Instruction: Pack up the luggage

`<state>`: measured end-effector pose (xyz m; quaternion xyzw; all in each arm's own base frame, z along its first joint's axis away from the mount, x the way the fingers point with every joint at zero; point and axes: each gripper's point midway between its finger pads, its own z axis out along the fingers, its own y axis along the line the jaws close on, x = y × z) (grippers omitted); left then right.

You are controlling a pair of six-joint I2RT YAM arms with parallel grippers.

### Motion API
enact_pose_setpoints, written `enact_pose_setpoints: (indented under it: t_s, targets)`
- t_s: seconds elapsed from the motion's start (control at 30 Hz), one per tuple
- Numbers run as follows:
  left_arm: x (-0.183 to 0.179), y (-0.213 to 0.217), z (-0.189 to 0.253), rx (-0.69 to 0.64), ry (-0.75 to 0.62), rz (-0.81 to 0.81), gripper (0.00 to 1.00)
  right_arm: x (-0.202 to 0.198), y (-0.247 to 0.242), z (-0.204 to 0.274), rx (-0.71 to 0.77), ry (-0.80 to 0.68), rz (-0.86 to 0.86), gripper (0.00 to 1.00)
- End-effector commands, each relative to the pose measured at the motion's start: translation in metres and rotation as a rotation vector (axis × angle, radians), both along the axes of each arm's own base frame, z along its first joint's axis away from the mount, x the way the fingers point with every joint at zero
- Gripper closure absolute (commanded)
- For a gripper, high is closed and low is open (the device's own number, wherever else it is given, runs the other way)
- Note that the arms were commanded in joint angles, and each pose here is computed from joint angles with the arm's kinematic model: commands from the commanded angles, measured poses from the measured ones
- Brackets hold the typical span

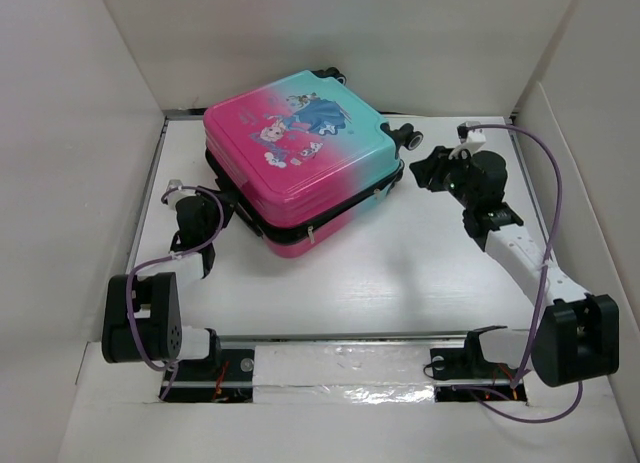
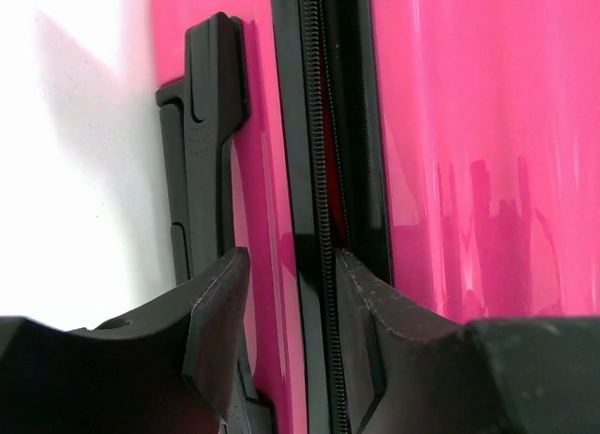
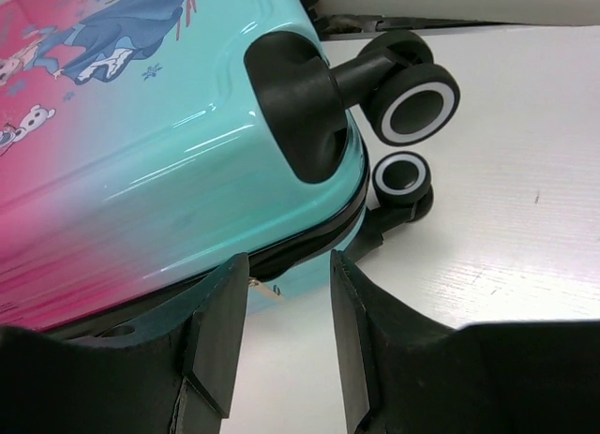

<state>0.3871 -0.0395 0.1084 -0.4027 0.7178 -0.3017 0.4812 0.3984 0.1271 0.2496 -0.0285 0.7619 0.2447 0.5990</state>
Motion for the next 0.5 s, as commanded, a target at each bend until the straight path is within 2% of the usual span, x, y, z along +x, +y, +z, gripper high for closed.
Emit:
enact_pose_setpoints:
  t_s: [0.0, 0.07, 0.13, 0.23, 0.33, 0.47]
  targets:
    - [-0.022, 0.002, -0.034, 0.04, 0.134, -0.001, 0.62, 0.0, -0.004, 0.009, -0.017, -0.043, -0.003, 0.54]
    - [-0.026, 0.003, -0.035, 0.053, 0.127, -0.005, 0.58, 0.001, -0.003, 0.004, -0.019, -0.033, 0.005, 0.54]
    - [-0.023, 0.007, -0.036, 0.076, 0.15, 0.007, 0.57, 0.001, -0.003, 0.002, -0.019, -0.031, 0.007, 0.54]
    - [-0.032, 0.013, -0.048, 0.095, 0.209, 0.051, 0.6, 0.0, -0.003, 0.0, -0.021, -0.026, 0.007, 0.54]
    - [-0.037, 0.028, -0.04, 0.143, 0.187, 0.132, 0.62, 0.001, -0.008, 0.0, -0.025, -0.03, -0.011, 0.54]
    - [-0.047, 0.038, -0.037, 0.196, 0.224, 0.204, 0.73, 0.0, -0.006, -0.001, -0.021, -0.03, 0.003, 0.54]
